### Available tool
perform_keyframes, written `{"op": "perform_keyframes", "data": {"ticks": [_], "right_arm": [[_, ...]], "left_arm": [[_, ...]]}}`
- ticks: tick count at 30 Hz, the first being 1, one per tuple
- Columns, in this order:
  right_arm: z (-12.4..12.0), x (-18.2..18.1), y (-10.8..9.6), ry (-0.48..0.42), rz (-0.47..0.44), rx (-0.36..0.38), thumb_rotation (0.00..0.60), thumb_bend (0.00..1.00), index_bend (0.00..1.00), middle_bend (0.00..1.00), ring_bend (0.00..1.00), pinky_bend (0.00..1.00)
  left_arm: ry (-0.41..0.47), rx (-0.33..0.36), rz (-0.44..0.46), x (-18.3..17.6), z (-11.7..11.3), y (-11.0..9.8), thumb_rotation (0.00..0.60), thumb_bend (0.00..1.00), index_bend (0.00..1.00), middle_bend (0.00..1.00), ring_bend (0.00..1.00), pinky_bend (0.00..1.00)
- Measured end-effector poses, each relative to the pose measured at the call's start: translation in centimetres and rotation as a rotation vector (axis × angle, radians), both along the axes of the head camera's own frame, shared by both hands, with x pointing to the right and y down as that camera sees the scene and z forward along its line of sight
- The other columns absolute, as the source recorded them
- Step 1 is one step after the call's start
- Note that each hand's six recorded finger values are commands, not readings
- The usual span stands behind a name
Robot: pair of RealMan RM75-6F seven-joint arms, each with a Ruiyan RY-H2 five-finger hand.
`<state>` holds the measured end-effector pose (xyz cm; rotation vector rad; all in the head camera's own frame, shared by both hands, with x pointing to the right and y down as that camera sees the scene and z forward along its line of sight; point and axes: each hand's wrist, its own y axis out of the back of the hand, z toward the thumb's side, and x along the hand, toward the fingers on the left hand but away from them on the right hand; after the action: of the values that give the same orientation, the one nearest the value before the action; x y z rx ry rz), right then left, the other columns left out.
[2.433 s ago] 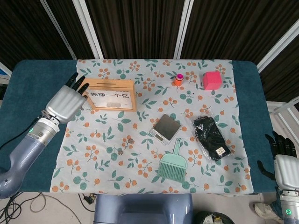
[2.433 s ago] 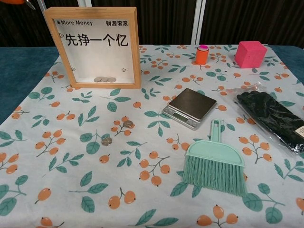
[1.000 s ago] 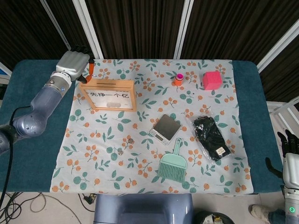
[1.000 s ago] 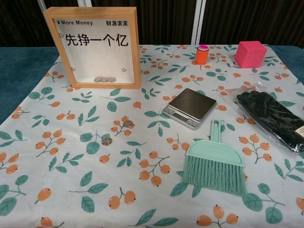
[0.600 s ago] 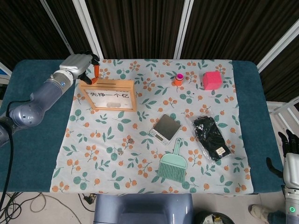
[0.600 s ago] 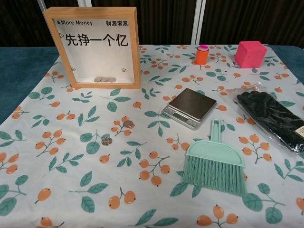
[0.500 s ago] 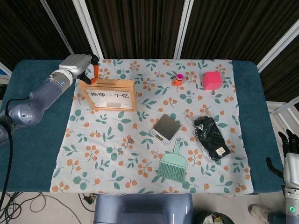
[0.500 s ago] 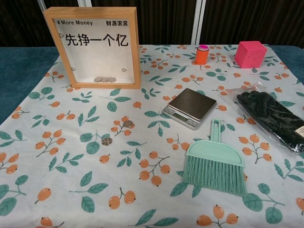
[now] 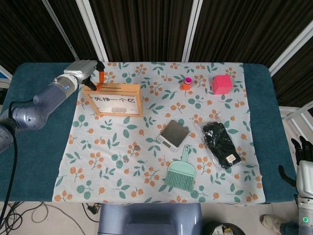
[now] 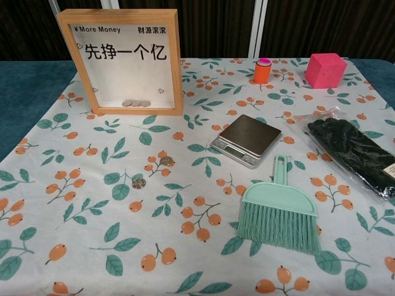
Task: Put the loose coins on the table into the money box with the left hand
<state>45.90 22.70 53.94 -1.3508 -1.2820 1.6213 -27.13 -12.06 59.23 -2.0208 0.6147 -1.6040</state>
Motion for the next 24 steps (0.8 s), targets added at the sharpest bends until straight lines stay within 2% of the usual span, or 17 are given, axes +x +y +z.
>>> {"op": "perform_keyframes", "data": {"ticks": [24], "right_arm": [[-0.1, 0.0, -0.1, -0.012, 0.01, 0.006, 0.6, 0.39, 0.12, 0.03, 0.05, 0.0]], "left_arm": [[-0.005, -0.032, -0.011, -0.5, 1.5, 0.2, 0.6, 0.79, 0.78, 0.16, 0.0, 0.0]]}}
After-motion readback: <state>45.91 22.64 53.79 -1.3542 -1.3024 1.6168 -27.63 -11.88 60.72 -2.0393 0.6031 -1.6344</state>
